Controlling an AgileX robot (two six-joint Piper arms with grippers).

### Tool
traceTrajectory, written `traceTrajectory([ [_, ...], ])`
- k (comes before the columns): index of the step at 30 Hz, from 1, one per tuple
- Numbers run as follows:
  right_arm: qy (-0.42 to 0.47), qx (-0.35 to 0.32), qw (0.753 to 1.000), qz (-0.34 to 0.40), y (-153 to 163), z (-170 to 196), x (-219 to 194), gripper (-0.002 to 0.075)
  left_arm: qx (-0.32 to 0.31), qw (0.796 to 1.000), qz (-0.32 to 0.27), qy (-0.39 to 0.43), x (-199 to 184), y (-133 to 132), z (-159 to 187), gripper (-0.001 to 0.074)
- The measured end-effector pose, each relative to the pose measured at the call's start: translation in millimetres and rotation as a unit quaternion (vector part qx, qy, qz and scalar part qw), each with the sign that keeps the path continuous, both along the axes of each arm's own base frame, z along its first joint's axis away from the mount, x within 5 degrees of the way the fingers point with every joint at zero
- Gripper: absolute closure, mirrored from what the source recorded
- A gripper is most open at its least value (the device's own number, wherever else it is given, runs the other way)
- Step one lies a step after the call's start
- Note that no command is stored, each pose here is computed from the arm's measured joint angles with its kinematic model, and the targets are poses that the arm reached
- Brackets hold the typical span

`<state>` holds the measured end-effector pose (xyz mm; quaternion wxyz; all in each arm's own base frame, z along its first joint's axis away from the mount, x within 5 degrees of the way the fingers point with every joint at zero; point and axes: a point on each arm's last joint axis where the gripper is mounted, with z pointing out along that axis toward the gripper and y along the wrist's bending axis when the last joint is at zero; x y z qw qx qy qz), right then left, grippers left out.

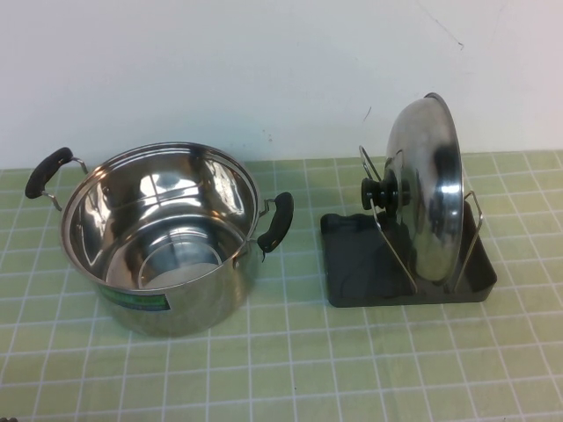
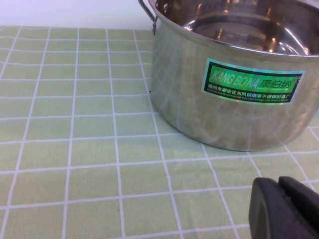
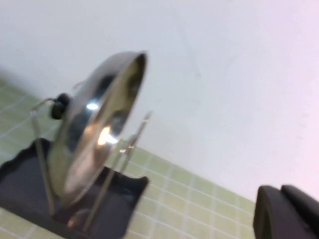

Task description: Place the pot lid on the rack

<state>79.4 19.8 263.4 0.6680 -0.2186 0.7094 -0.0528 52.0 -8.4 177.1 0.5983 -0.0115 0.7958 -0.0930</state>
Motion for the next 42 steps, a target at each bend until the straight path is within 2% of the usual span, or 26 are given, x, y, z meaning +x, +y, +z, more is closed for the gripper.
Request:
traceTrajectory([
  [8, 0.038, 0.029, 0.994, -0.096, -16.1, -34.1, -16.7, 0.0726, 0.000, 1.000, 0.000, 0.000, 0.0, 0.0, 0.0, 0.0737],
  [16, 0.095, 0.048, 0.985, -0.135, -20.9, -85.0, -21.6, 0.0726, 0.000, 1.000, 0.000, 0.000, 0.0, 0.0, 0.0, 0.0737],
  [22, 0.113, 0.048, 0.981, -0.149, -21.9, -93.9, -27.2, 0.0726, 0.000, 1.000, 0.000, 0.000, 0.0, 0.0, 0.0, 0.0737],
  [36, 0.121, 0.143, 0.966, -0.178, -23.6, -94.1, -27.8, 0.0726, 0.002, 1.000, 0.000, 0.000, 0.0, 0.1, -0.1, 0.0737],
  [42, 0.122, 0.152, 0.964, -0.182, -24.0, -94.1, -27.9, 0.0726, 0.002, 1.000, 0.000, 0.000, 0.0, 0.1, -0.1, 0.0737],
])
